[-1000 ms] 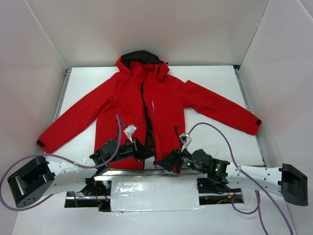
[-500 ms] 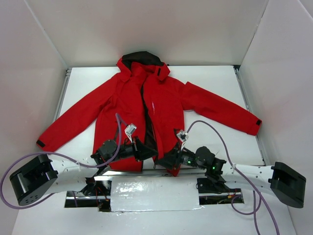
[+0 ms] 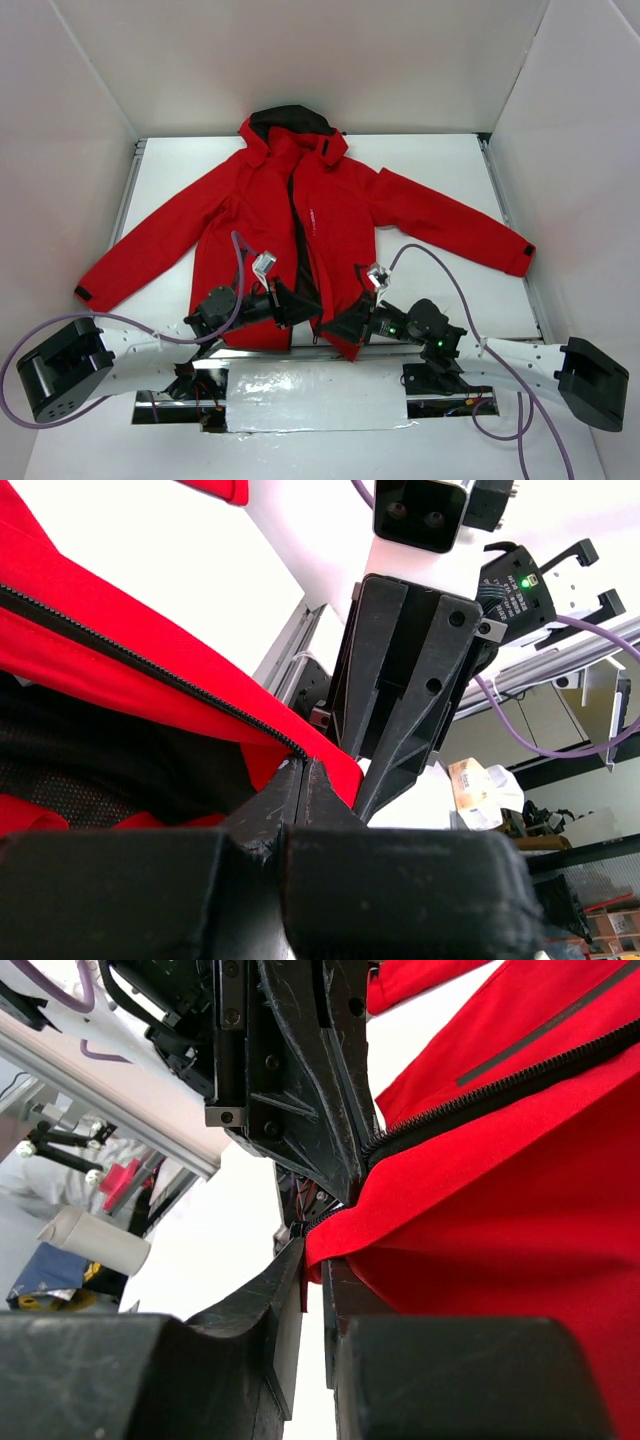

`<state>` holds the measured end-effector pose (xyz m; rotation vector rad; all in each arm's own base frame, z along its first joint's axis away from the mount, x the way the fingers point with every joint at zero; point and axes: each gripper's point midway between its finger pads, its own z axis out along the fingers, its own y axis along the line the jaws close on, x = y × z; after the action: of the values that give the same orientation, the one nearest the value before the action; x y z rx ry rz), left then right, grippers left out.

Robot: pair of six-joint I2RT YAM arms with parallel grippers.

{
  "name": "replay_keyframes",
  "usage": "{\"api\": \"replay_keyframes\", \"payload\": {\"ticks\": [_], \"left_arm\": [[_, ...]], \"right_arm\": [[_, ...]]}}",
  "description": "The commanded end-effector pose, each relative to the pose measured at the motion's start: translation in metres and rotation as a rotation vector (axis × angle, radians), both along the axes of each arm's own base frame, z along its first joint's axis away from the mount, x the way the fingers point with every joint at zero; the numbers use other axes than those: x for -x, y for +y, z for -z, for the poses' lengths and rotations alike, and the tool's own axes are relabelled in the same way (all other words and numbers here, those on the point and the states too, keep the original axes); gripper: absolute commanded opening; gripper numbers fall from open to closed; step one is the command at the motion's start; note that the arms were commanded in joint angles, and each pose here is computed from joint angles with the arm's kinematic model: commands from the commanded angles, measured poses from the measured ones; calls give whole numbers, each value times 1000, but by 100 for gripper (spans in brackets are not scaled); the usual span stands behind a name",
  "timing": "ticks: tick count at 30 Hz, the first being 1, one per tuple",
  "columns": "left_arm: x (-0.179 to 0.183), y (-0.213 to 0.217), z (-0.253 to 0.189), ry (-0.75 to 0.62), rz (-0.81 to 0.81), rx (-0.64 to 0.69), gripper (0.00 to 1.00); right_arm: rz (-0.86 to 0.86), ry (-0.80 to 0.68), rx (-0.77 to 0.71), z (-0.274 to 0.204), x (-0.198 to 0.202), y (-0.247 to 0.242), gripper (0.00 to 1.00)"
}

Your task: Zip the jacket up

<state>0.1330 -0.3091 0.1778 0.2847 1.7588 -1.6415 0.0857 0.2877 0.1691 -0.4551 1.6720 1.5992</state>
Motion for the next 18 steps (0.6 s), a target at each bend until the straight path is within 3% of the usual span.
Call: {"api": "replay_keyframes", "payload": {"ticks": [1, 5, 6, 11, 12, 14, 15, 16, 18], "left_arm": [[-2, 2, -5, -49, -22, 12, 0], [-2, 2, -6, -50, -18, 15, 0], [-2, 2, -6, -50, -22, 16, 0], [-8, 3, 1, -24, -50, -35, 0], [-10, 4, 0, -24, -62, -45, 4], [-20, 9, 7, 3, -128, -113, 42], [-24, 13, 9, 13, -156, -136, 78], [-28, 16, 6, 8, -185, -152, 97], [-36, 32, 15, 44, -276, -235, 99]], "right_arm": [[-10, -22, -32, -2, 4, -4, 17], [-6, -17, -29, -2, 3, -3, 10], [1, -10, -25, 0, 1, -2, 1], [33, 10, -10, 5, -4, -3, 0], [46, 16, -6, 7, -7, -4, 0], [98, 47, 25, 15, -16, -6, 0], [115, 70, 54, 22, -18, -6, 0], [137, 84, 68, 26, -22, -7, 0], [212, 134, 112, 39, -33, -12, 0]]}}
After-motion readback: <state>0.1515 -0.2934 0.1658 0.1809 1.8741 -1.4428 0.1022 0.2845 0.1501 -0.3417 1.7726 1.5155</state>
